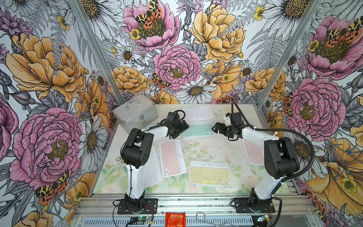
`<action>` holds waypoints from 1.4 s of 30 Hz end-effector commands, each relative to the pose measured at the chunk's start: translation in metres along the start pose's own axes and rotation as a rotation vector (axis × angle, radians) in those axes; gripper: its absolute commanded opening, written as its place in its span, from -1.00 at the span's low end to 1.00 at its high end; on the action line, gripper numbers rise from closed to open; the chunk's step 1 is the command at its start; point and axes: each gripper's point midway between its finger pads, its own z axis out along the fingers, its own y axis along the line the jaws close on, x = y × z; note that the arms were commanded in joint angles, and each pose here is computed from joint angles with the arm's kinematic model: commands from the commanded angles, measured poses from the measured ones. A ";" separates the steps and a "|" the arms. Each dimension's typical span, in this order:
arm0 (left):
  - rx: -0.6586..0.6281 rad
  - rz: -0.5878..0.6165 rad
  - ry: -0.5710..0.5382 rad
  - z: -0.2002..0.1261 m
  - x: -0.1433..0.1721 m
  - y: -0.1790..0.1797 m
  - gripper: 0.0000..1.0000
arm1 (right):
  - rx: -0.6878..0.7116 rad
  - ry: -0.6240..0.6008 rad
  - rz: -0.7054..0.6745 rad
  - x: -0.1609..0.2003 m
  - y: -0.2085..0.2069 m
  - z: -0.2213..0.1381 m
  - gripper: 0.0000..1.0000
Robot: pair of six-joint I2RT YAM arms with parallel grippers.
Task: Stack the numeric keypads
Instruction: Adjust the numeric keypad.
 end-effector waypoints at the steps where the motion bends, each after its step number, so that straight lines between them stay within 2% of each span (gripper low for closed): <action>1: -0.048 0.011 0.073 0.012 0.022 0.012 0.98 | 0.144 0.034 -0.051 0.027 -0.022 0.004 0.99; 7: -0.049 0.009 0.077 0.014 0.024 0.014 0.98 | 0.270 0.083 -0.107 0.047 -0.036 0.013 0.99; 16: -0.056 0.006 0.086 0.014 0.030 0.016 0.98 | 0.440 0.085 -0.146 0.024 -0.057 0.030 0.99; 31: -0.060 0.006 0.104 0.018 0.041 0.018 0.98 | 0.516 0.090 -0.164 0.003 -0.063 0.040 0.99; 42: -0.056 0.009 0.107 0.013 0.045 0.017 0.98 | 0.465 0.077 -0.149 0.001 -0.052 0.031 0.99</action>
